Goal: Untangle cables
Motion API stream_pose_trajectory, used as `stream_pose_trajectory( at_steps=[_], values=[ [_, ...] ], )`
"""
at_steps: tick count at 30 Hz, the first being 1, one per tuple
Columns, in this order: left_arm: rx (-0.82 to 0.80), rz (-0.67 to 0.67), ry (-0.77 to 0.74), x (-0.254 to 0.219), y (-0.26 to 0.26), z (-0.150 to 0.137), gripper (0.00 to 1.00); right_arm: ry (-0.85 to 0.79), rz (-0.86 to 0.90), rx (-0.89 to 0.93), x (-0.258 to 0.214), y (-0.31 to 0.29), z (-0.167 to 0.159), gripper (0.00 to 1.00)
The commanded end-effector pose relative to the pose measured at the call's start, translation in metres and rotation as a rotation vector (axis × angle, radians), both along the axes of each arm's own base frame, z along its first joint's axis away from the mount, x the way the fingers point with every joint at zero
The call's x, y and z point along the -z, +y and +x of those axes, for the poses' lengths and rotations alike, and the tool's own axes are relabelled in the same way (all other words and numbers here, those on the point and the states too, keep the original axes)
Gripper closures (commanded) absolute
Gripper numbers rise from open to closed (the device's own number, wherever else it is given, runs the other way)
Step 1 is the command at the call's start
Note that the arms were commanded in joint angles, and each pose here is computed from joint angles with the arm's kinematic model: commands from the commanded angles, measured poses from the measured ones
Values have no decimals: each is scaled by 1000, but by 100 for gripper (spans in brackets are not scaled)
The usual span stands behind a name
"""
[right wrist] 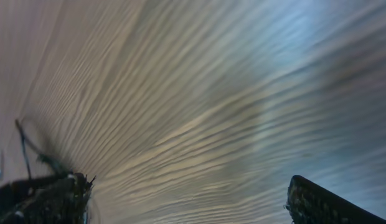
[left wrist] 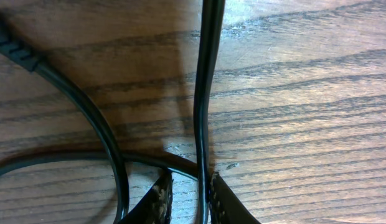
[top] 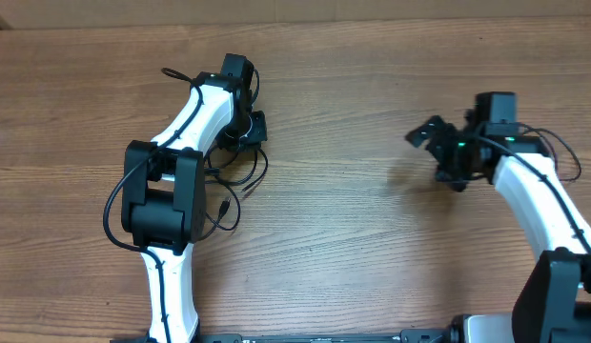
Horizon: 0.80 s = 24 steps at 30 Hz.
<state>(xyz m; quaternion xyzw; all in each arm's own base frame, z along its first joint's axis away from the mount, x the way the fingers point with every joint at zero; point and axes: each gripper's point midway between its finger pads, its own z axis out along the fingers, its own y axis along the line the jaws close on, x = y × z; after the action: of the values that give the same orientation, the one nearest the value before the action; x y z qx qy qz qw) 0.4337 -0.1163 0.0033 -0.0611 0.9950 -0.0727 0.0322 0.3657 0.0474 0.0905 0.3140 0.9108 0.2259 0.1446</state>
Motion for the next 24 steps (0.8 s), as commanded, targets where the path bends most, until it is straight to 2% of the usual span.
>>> stream_pose_trajectory(
  at_steps=[1, 4, 11, 14, 18, 21, 24],
  values=[
    [15, 13, 64, 23, -1, -14, 83, 21, 14, -3, 6, 25, -1, 0],
    [15, 13, 64, 23, -1, -15, 87, 27, -14, 3, 11, 42, 1, 0],
    [15, 13, 64, 23, -1, -14, 86, 74, -39, -109, 36, 89, -12, 0],
    [15, 13, 64, 23, -1, -14, 96, 117, -48, -170, 51, 110, -24, 0],
    [17, 0, 67, 23, -3, -15, 96, 172, -44, -199, 67, 134, -38, 0],
    [99, -105, 72, 12, -21, -16, 96, 171, -41, -228, 72, 150, -43, 0],
    [331, -328, 44, -19, -57, -22, 96, 143, -34, -259, 70, 163, -43, 0]
  ],
)
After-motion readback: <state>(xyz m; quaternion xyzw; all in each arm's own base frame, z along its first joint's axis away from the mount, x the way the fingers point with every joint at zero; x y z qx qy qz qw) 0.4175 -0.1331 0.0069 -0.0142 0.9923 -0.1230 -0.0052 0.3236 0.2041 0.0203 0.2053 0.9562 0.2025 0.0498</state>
